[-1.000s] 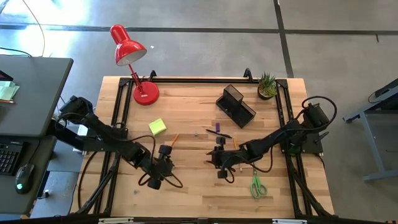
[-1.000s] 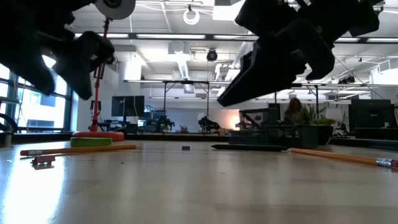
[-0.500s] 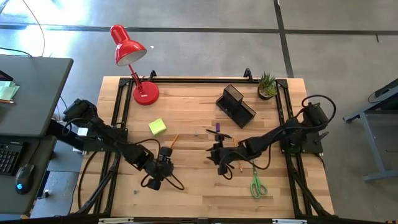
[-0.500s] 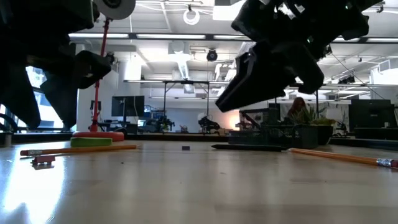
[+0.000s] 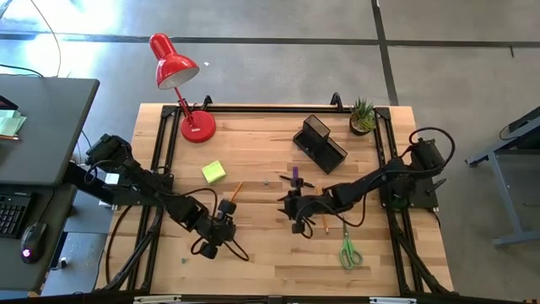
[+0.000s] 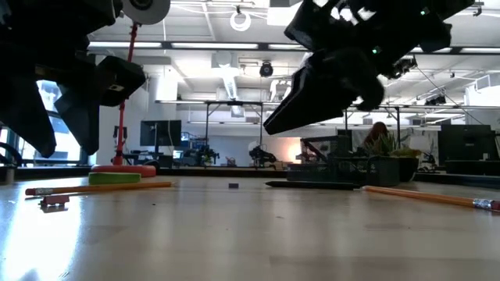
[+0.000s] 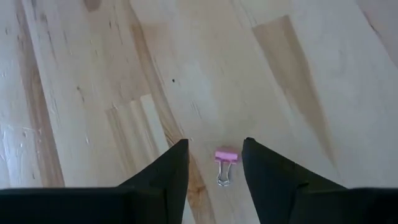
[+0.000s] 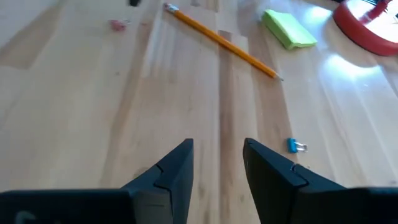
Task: Pick and place office supplies into organizer
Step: Put the pink binder clip into the black desk organizer
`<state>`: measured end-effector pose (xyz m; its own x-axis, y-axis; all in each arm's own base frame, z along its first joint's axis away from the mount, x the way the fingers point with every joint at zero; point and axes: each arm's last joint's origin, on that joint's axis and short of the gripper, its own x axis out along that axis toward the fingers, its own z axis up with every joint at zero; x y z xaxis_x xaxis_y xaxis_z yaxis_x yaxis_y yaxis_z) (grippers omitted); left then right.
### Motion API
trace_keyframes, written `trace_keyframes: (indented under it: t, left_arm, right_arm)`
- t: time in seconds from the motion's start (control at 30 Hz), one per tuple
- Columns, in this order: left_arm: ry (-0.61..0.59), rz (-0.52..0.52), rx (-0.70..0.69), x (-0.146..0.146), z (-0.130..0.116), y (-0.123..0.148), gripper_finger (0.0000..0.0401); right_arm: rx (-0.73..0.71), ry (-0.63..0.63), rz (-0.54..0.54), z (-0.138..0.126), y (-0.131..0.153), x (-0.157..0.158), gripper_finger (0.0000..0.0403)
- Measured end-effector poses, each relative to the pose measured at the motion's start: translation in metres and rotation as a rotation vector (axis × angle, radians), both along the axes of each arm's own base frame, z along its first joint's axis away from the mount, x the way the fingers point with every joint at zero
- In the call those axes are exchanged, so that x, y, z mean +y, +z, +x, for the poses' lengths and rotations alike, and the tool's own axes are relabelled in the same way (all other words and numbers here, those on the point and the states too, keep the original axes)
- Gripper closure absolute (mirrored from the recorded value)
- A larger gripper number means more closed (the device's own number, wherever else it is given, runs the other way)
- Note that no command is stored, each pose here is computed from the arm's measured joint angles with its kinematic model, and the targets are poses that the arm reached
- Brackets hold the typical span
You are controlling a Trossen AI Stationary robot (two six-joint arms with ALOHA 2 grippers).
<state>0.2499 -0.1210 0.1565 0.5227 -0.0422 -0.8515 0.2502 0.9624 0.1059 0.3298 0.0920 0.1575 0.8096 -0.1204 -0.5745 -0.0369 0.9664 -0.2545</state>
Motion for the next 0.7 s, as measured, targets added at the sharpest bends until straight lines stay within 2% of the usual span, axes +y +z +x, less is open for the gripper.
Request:
trace_keyframes:
  t: [0.23,0.43,0.6,0.7]
  left_arm:
    - [0.021,-0.017,-0.005,-0.002,0.004,-0.006,0.0267]
    - [0.011,-0.018,0.002,-0.004,0.007,-0.013,0.0268]
    - [0.011,-0.004,0.029,-0.003,0.005,-0.014,0.0268]
    - [-0.028,0.007,0.042,-0.003,0.004,-0.016,0.0268]
  right_arm:
    - [-0.022,-0.135,0.093,0.004,0.000,-0.015,0.0270]
    - [-0.005,-0.239,0.251,0.002,-0.003,-0.018,0.0270]
    - [0.003,-0.192,0.212,0.001,-0.003,-0.012,0.0270]
    - [0.012,-0.151,0.171,0.000,-0.003,-0.008,0.0270]
